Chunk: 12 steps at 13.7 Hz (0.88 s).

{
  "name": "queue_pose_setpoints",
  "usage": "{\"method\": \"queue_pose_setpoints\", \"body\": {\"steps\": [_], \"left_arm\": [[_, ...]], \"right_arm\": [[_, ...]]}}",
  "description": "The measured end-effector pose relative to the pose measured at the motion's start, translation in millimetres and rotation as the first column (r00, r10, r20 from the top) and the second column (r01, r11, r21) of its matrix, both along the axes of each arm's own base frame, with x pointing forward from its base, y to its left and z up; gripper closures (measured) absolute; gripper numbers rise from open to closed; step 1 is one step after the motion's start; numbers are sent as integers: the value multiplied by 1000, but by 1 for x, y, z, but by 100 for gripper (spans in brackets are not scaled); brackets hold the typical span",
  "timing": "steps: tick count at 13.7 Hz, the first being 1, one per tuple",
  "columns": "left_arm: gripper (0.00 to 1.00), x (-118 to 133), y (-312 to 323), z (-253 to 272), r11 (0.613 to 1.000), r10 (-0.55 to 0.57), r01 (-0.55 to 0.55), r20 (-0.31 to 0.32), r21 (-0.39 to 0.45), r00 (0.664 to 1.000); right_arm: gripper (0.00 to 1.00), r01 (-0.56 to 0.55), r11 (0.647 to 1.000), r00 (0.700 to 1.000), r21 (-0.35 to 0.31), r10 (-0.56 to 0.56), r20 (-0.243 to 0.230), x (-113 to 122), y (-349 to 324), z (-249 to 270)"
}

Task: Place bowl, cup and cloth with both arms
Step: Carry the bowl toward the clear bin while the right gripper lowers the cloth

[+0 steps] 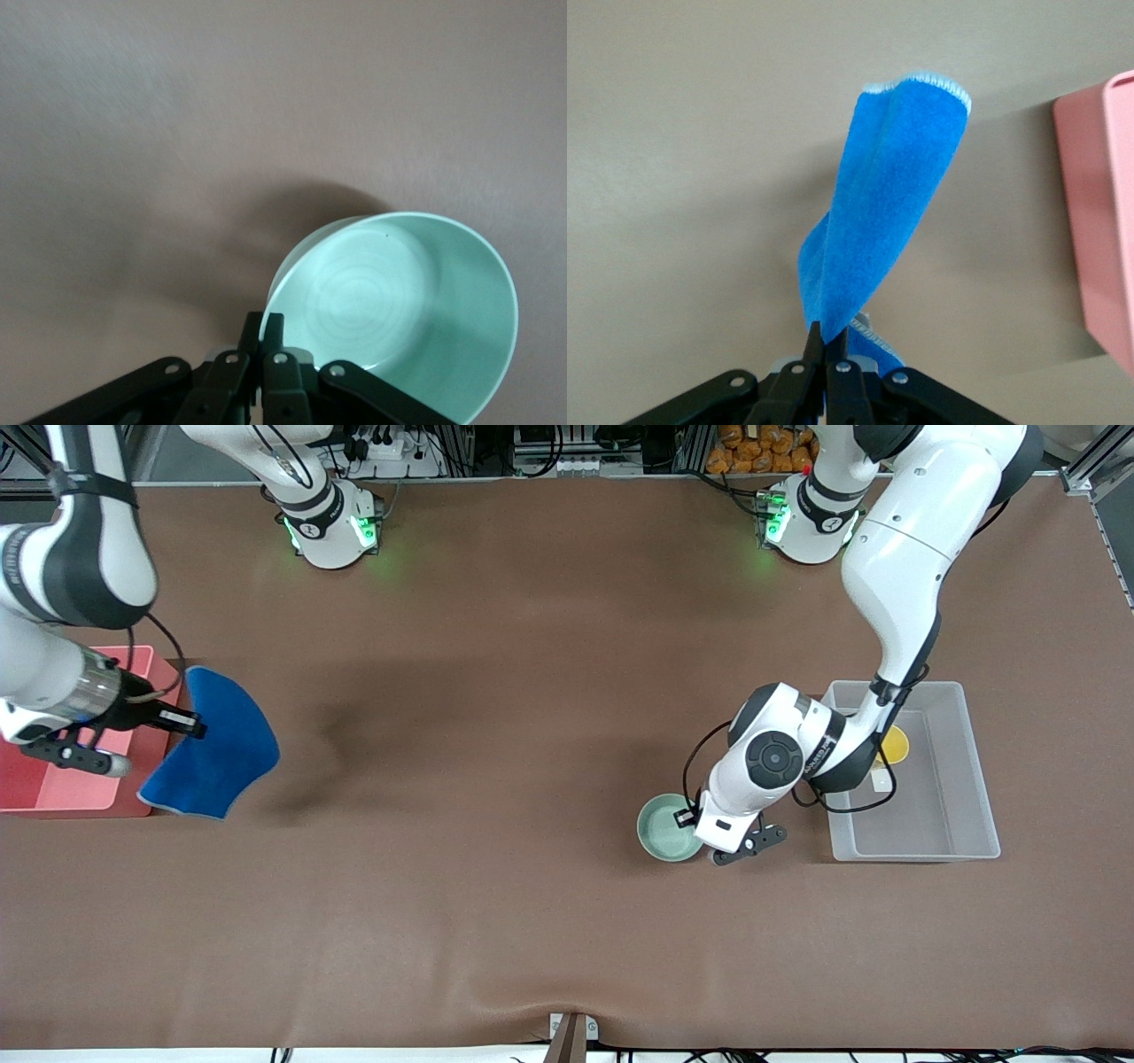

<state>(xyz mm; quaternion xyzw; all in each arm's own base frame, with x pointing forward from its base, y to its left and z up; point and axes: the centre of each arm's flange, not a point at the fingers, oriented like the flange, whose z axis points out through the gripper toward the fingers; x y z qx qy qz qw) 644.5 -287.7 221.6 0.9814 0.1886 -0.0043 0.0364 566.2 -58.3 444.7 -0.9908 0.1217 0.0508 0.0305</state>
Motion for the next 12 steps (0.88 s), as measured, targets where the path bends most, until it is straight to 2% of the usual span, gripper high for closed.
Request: {"method": "queue_pose_setpoints", "body": {"steps": [4,6,9,12], "left_arm": [[97,23,51,63,1000,-3,2,67,18,998],[97,29,84,100,999,-18,15,84,37,996],[97,31,136,140,997,-70,67,66,42,995],[97,30,226,163,987,-157,156,5,23,988]], "right_arm": [[98,-22,1000,1000,13,22,-22,-19,-76,6],[98,-40,999,999,-5,40,-28,-31,-117,12],[98,-76,996,996,-43,74,-44,-55,-179,14],[98,-104,991,994,-80,101,-40,-77,-233,25]]}}
